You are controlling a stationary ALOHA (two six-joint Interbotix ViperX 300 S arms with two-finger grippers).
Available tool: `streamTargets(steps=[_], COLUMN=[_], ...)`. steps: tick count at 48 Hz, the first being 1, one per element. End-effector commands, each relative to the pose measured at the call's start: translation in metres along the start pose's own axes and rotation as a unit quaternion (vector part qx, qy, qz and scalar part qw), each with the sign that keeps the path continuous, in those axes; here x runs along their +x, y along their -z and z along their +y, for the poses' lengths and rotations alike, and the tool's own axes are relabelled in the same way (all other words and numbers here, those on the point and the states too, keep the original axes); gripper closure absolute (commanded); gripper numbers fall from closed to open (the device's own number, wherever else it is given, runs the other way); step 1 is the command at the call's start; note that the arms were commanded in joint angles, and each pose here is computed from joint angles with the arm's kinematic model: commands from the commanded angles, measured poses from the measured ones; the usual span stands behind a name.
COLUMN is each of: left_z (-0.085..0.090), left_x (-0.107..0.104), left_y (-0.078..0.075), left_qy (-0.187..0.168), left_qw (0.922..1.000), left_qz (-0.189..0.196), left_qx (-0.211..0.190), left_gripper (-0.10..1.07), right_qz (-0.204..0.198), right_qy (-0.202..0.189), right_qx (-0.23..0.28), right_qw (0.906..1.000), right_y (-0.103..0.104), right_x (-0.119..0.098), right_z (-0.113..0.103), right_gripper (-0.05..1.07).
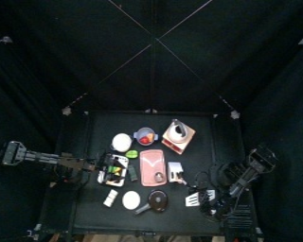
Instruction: Place pairing knife on plate
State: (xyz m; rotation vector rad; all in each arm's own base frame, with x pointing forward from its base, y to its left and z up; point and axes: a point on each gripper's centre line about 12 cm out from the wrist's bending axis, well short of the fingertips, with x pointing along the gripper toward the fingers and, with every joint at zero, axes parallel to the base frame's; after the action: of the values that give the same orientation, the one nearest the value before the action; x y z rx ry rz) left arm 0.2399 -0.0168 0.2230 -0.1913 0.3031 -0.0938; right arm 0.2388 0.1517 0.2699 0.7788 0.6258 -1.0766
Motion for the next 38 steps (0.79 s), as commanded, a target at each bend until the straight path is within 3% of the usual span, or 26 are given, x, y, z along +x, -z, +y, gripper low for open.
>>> streamTargets(steps=[1, 26, 38], left_z=[-0.002, -0.001, -0.001], left_x=[0.000, 0.000, 0.000], left_y=[-0.006, -0.005, -0.004], left_qy=[0.004, 0.004, 0.003], left_qw=[0.9999, 0.9999, 1.0000], left_qz=[-0.011, -0.010, -0.008], left_qx=[0.000, 0.000, -0.001], left_gripper=[0.07, 0.07, 0.07], right_qz=[0.008, 0.023, 0.014], right_qy=[-0.017, -0.046, -0.079], right_qx=[0.010, 0.001, 0.000], right_qw=[0.9998, 0.9987, 0.9967], right_y=[-0.008, -0.003, -0.005], right_x=[-0.016, -0.039, -0.047], right_z=[-0.001, 0.000, 0.007], right_gripper=[0.57, 0.57, 0.57])
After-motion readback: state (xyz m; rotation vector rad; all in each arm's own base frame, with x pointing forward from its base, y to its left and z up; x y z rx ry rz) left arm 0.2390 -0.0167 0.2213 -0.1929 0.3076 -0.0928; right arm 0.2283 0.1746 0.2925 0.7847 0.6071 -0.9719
